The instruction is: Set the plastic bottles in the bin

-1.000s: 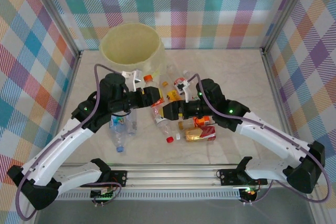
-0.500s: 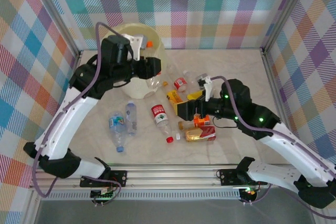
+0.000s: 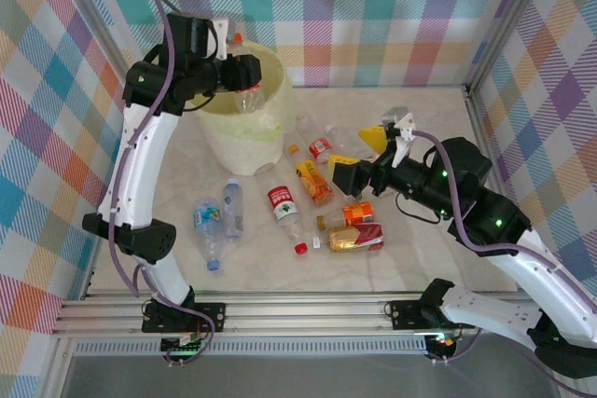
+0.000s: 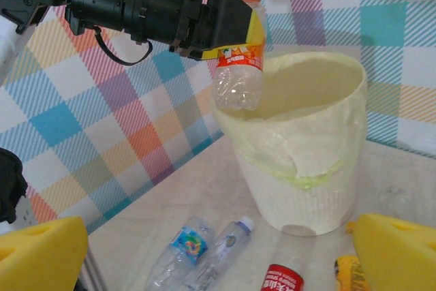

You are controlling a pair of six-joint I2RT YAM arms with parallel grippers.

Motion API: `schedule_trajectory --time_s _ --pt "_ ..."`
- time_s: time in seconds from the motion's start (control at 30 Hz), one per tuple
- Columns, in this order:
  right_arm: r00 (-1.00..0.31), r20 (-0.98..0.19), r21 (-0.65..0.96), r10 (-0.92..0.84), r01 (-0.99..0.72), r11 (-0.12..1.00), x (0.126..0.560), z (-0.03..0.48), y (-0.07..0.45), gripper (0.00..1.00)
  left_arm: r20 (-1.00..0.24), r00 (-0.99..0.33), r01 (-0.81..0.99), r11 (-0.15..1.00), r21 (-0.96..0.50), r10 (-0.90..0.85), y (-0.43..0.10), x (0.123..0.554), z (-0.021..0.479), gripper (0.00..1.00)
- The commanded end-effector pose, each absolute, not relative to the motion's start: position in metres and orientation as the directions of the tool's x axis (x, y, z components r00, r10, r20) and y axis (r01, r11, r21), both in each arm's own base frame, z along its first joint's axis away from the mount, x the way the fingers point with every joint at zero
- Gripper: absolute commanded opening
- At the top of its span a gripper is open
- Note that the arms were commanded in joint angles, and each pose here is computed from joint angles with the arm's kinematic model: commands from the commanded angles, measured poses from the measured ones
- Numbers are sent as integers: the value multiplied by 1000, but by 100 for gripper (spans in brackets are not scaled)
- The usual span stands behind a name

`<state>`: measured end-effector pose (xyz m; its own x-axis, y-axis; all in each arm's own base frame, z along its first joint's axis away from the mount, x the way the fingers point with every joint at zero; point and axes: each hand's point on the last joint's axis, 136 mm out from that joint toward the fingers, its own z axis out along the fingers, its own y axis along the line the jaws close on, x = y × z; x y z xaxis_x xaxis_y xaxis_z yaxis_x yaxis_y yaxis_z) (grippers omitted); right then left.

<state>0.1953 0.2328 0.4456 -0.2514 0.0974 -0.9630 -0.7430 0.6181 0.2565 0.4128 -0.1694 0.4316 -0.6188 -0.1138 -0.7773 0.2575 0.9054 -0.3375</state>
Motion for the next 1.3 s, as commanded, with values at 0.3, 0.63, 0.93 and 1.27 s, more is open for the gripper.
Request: schedule_trajectory --time_s 0.3,0.63,0.93,1.27 --pt "-210 -972 224 103 -711 666 203 459 224 100 -716 -668 146 908 -393 -202 -132 482 391 54" --pt "-335 -939 291 82 -643 708 207 427 219 100 -615 -770 86 928 -364 -169 -131 505 324 54" --pt "-454 -887 354 82 -554 753 208 382 210 100 -533 -834 28 954 -300 -143 -122 509 279 56" --pt "-538 -839 369 82 -453 811 201 343 187 100 -473 -871 3 961 -275 -133 -119 504 257 66"
